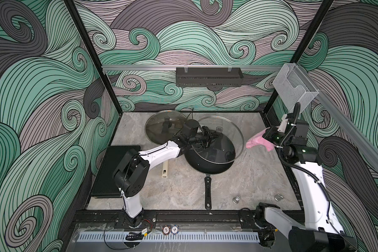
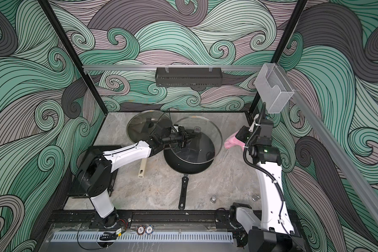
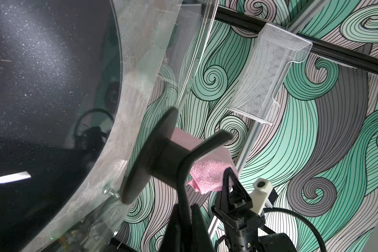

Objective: Wipe the pot lid with a cloth
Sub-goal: Place the cleaning item at the center of the board.

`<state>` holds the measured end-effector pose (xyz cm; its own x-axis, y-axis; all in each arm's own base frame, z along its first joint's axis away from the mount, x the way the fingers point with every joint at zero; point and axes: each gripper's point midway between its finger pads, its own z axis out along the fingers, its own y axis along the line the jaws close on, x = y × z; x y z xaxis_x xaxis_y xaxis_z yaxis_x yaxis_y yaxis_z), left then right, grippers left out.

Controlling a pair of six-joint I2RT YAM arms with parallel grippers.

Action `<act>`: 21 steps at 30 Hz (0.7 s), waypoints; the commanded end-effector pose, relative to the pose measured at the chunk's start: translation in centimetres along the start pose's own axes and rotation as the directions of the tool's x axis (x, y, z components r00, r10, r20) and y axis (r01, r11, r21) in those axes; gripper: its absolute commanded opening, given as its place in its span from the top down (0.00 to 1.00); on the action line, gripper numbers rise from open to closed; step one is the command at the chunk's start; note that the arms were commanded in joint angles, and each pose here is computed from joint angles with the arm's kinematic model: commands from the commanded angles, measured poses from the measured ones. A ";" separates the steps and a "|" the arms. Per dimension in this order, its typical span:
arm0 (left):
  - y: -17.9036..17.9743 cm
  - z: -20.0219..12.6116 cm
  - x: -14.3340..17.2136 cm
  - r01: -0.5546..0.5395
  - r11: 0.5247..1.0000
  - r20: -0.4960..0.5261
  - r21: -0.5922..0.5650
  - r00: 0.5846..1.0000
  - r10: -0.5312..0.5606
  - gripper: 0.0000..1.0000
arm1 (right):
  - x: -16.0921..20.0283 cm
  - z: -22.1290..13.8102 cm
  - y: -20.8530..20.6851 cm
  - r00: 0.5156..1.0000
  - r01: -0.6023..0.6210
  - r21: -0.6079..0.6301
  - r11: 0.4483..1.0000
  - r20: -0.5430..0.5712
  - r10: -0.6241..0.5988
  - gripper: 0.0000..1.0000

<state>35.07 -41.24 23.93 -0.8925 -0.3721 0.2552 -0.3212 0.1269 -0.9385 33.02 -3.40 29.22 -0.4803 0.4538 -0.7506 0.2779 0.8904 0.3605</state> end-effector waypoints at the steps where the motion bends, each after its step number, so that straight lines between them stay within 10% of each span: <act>1: -5.3 -1.1 1.8 -0.151 0.969 -0.049 0.197 0.985 0.163 1.00 | 1.5 1.3 -1.8 0.999 -0.010 0.025 1.000 -0.039 0.011 1.00; 21: -0.2 -2.6 -1.4 -0.141 0.982 0.124 0.122 0.984 0.126 1.00 | 4.2 3.7 -2.8 0.990 -0.086 -0.012 0.996 -0.114 0.084 1.00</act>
<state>33.81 -39.22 17.02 -0.8616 -0.4268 0.2749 -0.3737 0.1667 -0.9125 33.24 -4.54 22.72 -0.5565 0.5239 -0.6448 0.3327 0.8517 0.4048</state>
